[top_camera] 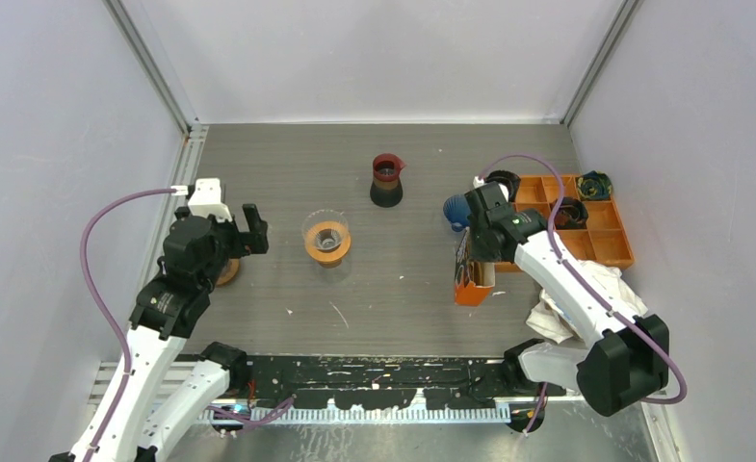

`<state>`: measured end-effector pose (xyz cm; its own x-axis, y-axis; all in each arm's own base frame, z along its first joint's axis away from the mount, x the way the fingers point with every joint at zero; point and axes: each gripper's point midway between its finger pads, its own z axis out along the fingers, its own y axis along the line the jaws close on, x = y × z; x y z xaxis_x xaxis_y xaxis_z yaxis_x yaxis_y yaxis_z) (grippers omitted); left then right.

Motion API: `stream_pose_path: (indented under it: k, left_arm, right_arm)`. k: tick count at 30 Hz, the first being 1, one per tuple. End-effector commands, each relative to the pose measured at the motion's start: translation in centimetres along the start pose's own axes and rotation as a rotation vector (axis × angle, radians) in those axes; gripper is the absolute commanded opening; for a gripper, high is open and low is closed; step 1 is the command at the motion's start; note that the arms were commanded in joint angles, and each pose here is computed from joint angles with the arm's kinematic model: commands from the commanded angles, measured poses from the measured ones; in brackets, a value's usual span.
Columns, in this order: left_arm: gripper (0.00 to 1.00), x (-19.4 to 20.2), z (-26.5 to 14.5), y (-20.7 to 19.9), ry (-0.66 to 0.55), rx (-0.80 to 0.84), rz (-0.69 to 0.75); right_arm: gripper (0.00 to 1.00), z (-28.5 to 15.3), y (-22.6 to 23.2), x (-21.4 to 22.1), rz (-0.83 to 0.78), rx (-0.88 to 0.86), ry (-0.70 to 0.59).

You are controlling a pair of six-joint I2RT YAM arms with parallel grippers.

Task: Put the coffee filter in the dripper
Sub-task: Pick up the coffee filter from the coffee filter holder.

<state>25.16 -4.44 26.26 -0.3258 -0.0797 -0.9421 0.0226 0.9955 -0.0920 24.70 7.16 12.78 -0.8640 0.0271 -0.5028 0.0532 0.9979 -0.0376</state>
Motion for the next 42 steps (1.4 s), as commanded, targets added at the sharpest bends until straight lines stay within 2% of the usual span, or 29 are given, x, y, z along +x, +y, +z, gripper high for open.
stream_pose_path:
  k: [1, 30, 39, 42]
  left_arm:
    - [0.99, -1.9, 0.0, 0.0, -0.075, 0.002, -0.018]
    - [0.99, -1.6, 0.0, -0.1, -0.063, 0.013, -0.025]
    - [0.99, -1.6, 0.0, -0.5, -0.059, 0.036, -0.023]
    - [0.99, -1.6, 0.0, -0.8, -0.055, 0.054, -0.022]
  right_arm:
    - [0.27, 0.0, 0.1, -1.0, 0.034, -0.006, -0.032]
    - [0.25, 2.3, 0.3, -0.2, 0.038, -0.001, 0.020]
    - [0.02, 1.8, 0.2, -0.6, 0.044, -0.003, -0.005]
    - [0.01, 0.9, 0.2, -1.2, 0.042, -0.008, -0.024]
